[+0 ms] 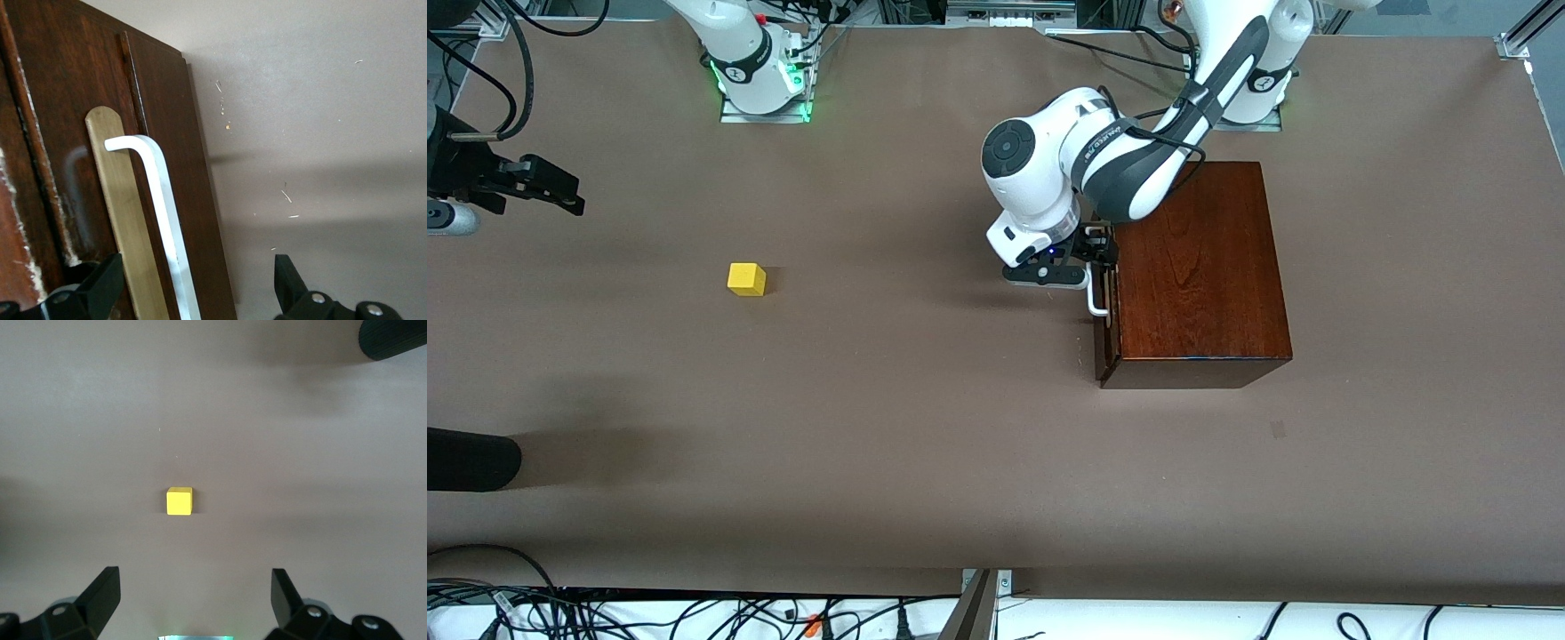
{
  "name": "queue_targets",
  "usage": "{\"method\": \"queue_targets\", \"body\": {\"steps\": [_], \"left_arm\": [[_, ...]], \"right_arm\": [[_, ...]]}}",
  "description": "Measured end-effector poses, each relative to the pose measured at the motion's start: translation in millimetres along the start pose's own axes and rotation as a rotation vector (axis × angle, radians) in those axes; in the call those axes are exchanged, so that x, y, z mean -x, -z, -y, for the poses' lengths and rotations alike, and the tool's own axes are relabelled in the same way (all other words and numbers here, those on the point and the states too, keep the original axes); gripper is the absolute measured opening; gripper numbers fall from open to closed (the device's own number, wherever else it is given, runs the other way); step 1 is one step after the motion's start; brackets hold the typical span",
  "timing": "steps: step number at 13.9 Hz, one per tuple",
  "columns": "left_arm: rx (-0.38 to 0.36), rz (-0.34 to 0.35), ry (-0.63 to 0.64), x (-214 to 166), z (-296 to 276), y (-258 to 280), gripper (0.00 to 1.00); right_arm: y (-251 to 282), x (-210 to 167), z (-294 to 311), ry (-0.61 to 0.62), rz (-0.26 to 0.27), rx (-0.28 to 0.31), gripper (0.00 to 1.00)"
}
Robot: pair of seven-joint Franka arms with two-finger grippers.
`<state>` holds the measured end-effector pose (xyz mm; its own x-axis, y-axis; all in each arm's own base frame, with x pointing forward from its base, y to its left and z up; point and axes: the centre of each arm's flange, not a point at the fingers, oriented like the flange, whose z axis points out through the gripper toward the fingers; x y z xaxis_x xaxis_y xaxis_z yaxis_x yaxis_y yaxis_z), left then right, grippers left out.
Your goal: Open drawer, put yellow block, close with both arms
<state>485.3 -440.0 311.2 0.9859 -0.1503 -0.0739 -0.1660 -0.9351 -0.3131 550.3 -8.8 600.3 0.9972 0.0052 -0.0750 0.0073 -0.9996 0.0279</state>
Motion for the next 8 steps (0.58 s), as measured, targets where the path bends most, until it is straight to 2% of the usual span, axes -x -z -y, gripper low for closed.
{"method": "queue_targets", "body": {"steps": [8], "left_arm": [[0.008, 0.011, 0.032, -1.1, -8.8, -18.6, 1.0]], "right_arm": [[2.2, -2.2, -3.7, -0.007, -0.022, 0.0, 1.0]]}}
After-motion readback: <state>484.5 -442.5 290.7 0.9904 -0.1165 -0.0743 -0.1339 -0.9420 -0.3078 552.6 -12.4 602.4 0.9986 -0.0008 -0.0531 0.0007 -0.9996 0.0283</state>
